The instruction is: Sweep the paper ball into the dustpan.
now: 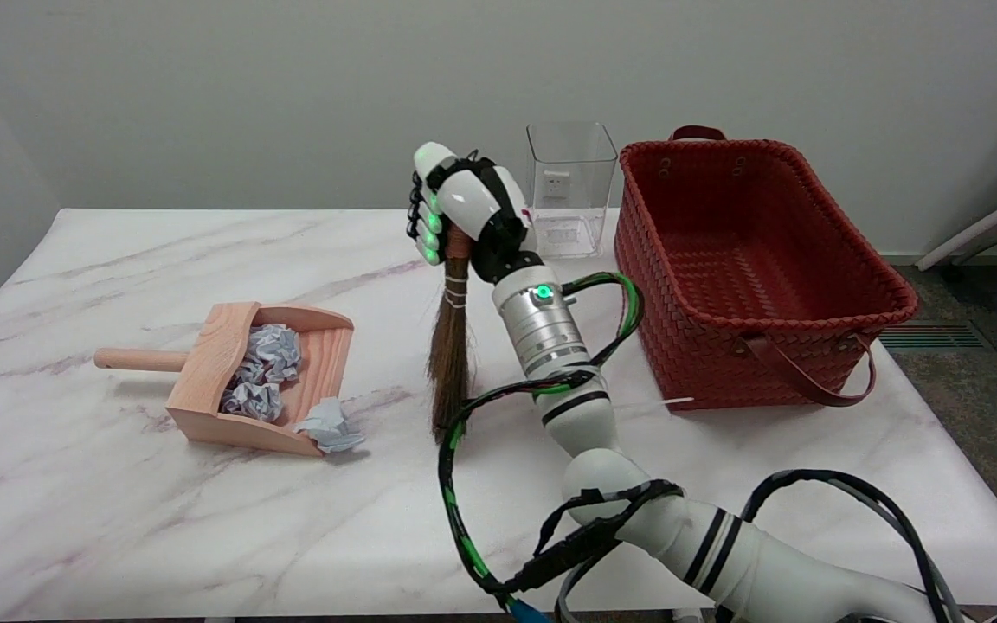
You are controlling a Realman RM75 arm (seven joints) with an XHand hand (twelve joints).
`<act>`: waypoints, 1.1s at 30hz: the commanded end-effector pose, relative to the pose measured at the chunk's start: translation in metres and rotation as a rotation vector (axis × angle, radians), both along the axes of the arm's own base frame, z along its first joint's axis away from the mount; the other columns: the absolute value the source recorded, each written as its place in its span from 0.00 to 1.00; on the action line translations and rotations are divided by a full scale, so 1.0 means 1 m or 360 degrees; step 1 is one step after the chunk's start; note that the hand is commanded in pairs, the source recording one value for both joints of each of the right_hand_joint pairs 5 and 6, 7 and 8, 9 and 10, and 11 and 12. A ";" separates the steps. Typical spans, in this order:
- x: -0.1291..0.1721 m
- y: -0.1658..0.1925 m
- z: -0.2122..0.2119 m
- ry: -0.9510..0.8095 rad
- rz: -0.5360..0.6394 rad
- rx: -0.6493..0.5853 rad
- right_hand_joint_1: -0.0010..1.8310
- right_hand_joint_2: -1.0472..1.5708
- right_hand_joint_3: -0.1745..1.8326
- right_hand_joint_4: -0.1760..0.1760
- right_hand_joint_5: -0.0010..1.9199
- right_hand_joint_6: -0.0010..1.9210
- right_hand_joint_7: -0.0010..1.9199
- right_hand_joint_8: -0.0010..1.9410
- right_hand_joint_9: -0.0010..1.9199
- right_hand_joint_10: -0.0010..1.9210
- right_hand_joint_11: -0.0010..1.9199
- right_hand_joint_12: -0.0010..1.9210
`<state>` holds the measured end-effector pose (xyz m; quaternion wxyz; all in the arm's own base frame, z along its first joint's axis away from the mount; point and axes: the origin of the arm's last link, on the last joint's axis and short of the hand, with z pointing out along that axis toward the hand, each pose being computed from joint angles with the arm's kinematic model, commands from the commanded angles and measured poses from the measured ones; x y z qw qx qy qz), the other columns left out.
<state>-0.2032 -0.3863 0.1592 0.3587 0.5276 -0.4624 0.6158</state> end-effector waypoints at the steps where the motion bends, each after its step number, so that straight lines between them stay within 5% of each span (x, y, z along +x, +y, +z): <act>1: 0.032 0.011 -0.048 0.0127 0.0129 0.0084 0.41 1.00 0.64 0.50 1.00 1.00 1.00 0.99 1.00 1.00 0.96 0.95; 10: 0.020 0.036 -0.075 0.0422 0.0139 0.0049 0.41 1.00 0.66 0.50 1.00 1.00 1.00 0.99 1.00 1.00 0.95 0.95; 21: -0.031 0.020 -0.087 0.0762 0.0014 -0.0126 0.43 0.99 0.66 0.50 1.00 1.00 1.00 0.99 1.00 1.00 0.96 0.96; 33: 0.013 -0.025 -0.100 0.0728 0.0122 -0.0171 0.44 0.98 0.70 0.50 1.00 1.00 1.00 0.99 1.00 1.00 0.96 0.96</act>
